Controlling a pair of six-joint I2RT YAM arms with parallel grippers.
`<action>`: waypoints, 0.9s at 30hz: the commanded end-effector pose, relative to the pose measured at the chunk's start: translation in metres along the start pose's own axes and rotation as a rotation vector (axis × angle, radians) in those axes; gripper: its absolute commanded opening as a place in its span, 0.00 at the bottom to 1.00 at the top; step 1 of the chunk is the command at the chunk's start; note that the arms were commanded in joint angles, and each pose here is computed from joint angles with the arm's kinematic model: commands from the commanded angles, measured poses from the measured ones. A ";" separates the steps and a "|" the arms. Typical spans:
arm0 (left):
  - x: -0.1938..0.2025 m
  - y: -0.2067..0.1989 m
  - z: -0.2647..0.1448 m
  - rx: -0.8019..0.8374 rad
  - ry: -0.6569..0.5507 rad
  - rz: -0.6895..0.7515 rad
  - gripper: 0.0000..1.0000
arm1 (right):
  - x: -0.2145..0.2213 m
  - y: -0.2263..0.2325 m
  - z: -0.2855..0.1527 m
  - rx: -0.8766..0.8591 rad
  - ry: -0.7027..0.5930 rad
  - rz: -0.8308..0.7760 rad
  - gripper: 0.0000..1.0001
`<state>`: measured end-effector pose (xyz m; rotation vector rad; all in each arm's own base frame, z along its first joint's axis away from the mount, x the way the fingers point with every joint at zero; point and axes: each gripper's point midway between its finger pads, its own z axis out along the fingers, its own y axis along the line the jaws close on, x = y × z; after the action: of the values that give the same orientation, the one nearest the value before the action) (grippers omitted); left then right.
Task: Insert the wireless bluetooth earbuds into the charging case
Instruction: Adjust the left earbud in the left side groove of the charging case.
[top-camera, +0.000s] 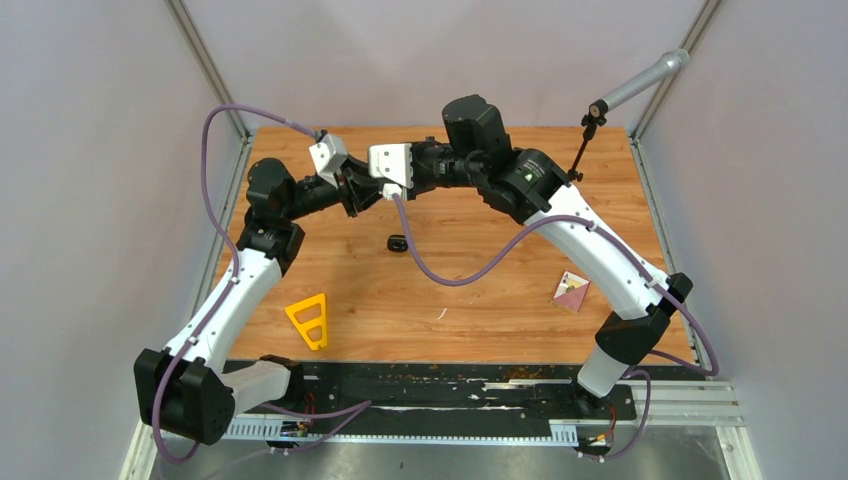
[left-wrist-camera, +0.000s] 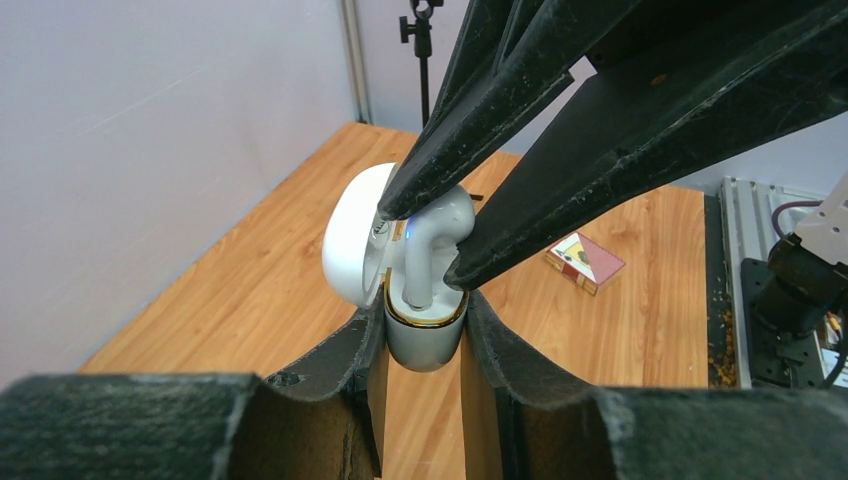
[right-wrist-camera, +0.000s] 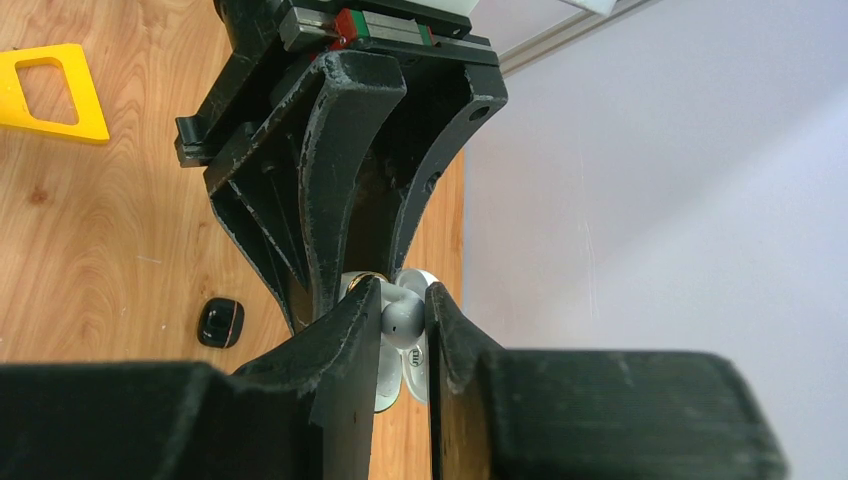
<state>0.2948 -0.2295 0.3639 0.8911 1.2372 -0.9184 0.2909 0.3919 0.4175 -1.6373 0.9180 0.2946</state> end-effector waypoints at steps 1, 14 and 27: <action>-0.022 -0.008 -0.001 0.013 -0.045 0.074 0.00 | -0.008 -0.001 -0.002 -0.011 -0.014 -0.013 0.00; -0.023 -0.008 -0.001 0.015 -0.050 0.064 0.00 | -0.001 0.000 -0.001 -0.009 0.009 -0.011 0.00; -0.017 -0.014 0.002 0.059 -0.026 0.099 0.00 | -0.001 0.006 0.003 -0.034 -0.005 -0.006 0.10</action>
<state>0.2926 -0.2316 0.3645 0.8985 1.2310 -0.9251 0.2911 0.3889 0.4134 -1.6519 0.9347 0.2842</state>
